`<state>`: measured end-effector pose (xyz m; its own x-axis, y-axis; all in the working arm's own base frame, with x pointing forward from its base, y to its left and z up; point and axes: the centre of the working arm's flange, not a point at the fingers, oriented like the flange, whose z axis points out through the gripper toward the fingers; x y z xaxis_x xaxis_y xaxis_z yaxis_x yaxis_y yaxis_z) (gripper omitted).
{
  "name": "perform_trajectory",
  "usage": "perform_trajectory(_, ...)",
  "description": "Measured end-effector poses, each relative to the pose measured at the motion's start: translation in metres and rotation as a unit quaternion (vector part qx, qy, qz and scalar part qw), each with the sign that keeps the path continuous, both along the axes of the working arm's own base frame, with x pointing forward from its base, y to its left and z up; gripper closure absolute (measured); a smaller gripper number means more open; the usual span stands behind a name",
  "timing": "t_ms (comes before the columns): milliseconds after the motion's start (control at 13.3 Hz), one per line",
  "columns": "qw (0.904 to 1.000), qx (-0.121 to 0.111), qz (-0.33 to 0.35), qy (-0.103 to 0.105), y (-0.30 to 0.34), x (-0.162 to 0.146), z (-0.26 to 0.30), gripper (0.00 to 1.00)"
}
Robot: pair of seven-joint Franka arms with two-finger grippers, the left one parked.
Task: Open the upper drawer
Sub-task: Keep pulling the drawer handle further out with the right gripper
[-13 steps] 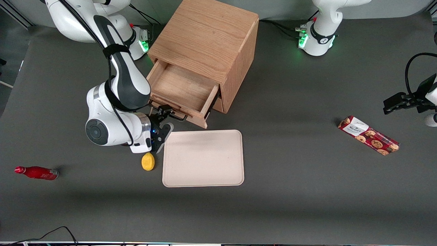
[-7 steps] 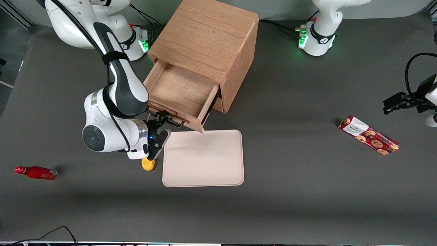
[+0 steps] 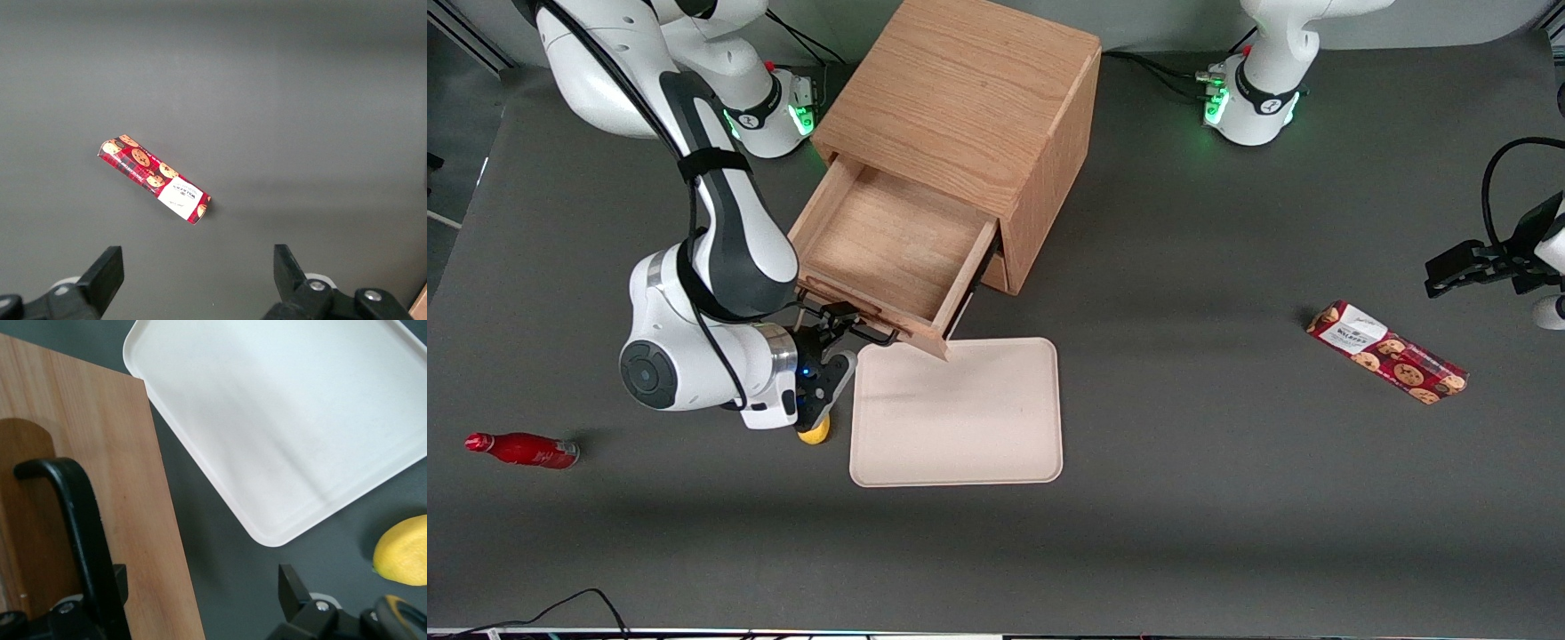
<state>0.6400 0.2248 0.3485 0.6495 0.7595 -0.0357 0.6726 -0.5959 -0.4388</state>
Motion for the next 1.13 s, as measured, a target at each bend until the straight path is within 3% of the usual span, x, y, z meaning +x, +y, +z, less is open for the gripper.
perform_trajectory(1127,0.9999,0.002,-0.01,-0.014,-0.03,0.024,-0.002,0.0)
